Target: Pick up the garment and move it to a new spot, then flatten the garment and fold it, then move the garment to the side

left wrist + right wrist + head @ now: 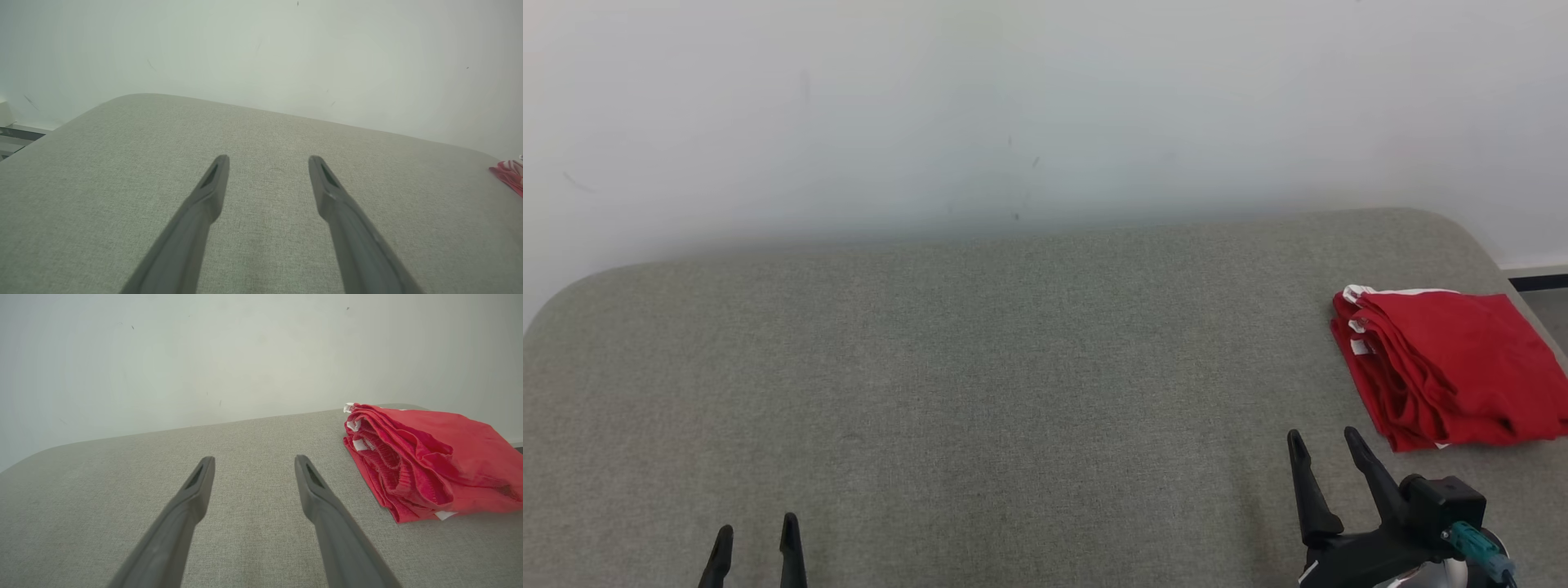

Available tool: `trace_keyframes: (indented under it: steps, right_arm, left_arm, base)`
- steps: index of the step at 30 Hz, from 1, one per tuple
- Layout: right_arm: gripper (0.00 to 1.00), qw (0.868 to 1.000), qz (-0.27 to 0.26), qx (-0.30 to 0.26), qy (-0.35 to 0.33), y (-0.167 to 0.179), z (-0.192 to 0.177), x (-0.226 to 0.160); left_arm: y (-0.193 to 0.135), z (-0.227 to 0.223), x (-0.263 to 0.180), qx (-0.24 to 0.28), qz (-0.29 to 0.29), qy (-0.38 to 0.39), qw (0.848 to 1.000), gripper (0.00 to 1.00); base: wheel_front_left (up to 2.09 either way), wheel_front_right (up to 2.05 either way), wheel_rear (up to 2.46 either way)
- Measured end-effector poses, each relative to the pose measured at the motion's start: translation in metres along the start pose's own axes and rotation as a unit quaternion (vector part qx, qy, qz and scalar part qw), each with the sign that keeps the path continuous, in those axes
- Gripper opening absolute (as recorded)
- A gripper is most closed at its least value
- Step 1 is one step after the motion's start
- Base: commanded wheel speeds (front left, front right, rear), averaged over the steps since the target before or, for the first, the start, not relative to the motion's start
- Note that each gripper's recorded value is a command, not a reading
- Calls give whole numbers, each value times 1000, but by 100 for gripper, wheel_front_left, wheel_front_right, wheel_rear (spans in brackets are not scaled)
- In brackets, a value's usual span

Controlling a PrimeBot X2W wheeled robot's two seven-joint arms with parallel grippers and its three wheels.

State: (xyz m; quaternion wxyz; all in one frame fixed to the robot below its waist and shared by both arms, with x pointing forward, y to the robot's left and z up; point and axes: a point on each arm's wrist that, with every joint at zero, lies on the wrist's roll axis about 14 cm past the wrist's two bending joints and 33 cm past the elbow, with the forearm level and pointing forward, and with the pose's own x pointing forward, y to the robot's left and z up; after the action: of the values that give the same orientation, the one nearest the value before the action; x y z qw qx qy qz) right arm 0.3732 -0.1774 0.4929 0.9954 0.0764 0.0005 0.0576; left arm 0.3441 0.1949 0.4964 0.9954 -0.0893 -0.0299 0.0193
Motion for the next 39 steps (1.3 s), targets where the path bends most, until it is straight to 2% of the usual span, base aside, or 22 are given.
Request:
trace_keyframes:
  steps: [13,14,23,39]
  right_arm:
    - [100,1000,5,1,3,3,-1,2]
    - [0,1000,4,2,7,3,-3,1]
    - [0,996,-15,20,85,-3,-55,-28]
    - [0,983,-59,159,71,-12,-46,-22]
  left_arm:
    - [0,2,1,3,-2,-3,1000,100]
    - [0,-1,0,2,-1,1,1000,0]
    - [5,-34,-14,-12,13,58,998,0]
    - [12,-37,-7,-147,45,73,985,0]
  base:
    - [0,0,0]
    - [0,0,0]
    - [0,0,0]
    - [0,0,0]
